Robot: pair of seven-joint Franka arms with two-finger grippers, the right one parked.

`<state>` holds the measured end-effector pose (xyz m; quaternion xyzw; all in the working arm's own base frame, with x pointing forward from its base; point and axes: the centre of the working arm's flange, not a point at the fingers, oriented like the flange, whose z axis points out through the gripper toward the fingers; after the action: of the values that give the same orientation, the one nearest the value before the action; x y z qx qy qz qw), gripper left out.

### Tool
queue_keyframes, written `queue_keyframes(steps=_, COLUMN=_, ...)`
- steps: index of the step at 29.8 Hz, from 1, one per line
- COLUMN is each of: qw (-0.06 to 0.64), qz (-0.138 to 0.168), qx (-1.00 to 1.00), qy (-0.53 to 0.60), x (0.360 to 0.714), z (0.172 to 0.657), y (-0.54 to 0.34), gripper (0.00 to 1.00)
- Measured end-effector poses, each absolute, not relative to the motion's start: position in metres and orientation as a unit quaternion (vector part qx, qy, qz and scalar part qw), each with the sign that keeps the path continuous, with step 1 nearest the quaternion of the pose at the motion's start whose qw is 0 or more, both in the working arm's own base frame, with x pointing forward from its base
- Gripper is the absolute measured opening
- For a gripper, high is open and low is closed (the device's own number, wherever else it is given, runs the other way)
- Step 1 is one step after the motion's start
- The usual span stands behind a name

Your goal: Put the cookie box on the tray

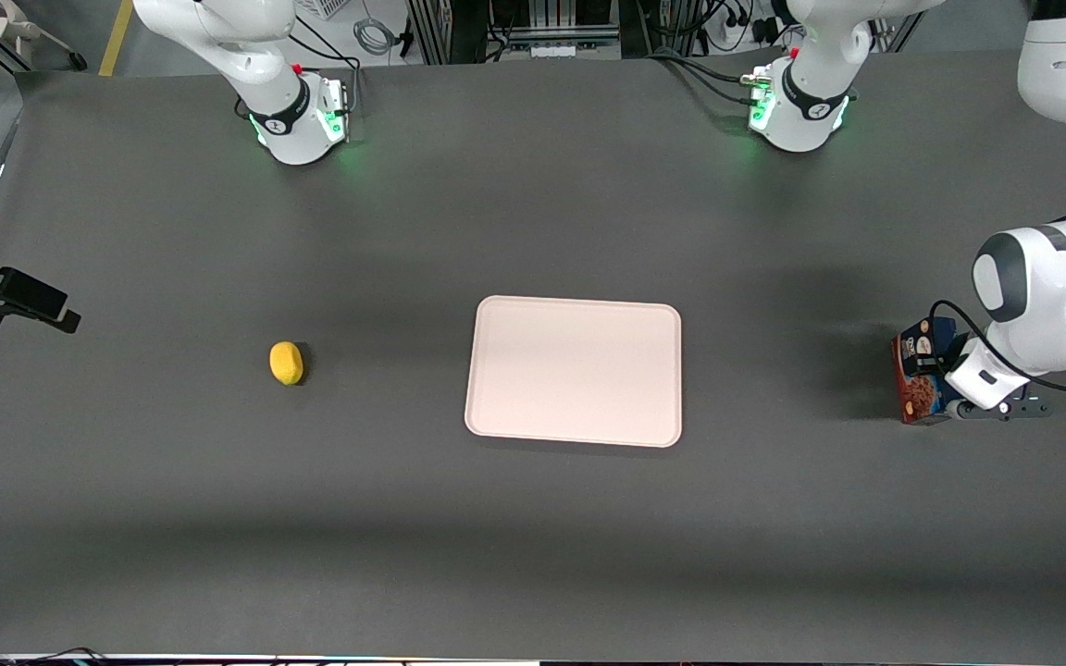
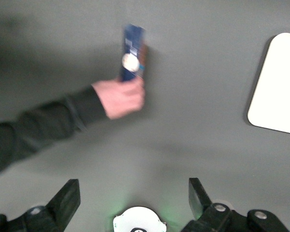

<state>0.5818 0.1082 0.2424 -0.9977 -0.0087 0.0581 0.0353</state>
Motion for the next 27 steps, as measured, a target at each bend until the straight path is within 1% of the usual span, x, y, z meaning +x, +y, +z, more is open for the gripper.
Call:
queue_keyframes(steps=1, qw=0.035, qz=0.058, qx=-0.998, qy=-0.009, x=0.582, z=0.242, y=0.108, gripper=0.55)
queue_keyframes(steps=2, qw=0.035, qz=0.058, qx=-0.998, qy=-0.009, x=0.582, z=0.243, y=0.108, gripper=0.55)
queue_keyframes(steps=3, qw=0.035, qz=0.058, qx=-0.998, qy=-0.009, x=0.582, z=0.243, y=0.108, gripper=0.45)
queue_keyframes(steps=4, qw=0.035, qz=0.057, qx=-0.998, qy=-0.009, x=0.582, z=0.243, y=0.108, gripper=0.40)
queue_keyframes(steps=5, qw=0.035, qz=0.057, qx=-0.998, qy=-0.009, x=0.583, z=0.244, y=0.108, gripper=0.37)
queue_keyframes(steps=7, qw=0.036, qz=0.055, qx=-0.998, qy=-0.009, x=0.584, z=0.246, y=0.108, gripper=0.29)
queue_keyframes(steps=9, qw=0.036, qz=0.054, qx=-0.998, qy=-0.009, x=0.586, z=0.252, y=0.108, gripper=0.24)
queue_keyframes(steps=12, qw=0.036, qz=0.064, qx=-0.997, qy=-0.010, x=0.593, z=0.270, y=0.109, gripper=0.23)
queue_keyframes(steps=15, qw=0.035, qz=0.076, qx=-0.996, qy=-0.011, x=0.602, z=0.304, y=0.108, gripper=0.23)
queue_keyframes(steps=21, qw=0.010, qz=0.086, qx=-0.996, qy=-0.016, x=0.617, z=0.408, y=0.088, gripper=0.23)
queue_keyframes(steps=24, qw=0.001, qz=0.086, qx=-0.996, qy=-0.017, x=0.616, z=0.461, y=0.063, gripper=0.23)
queue_keyframes(steps=27, qw=-0.002, qz=0.088, qx=-0.996, qy=-0.021, x=0.610, z=0.503, y=0.024, gripper=0.23)
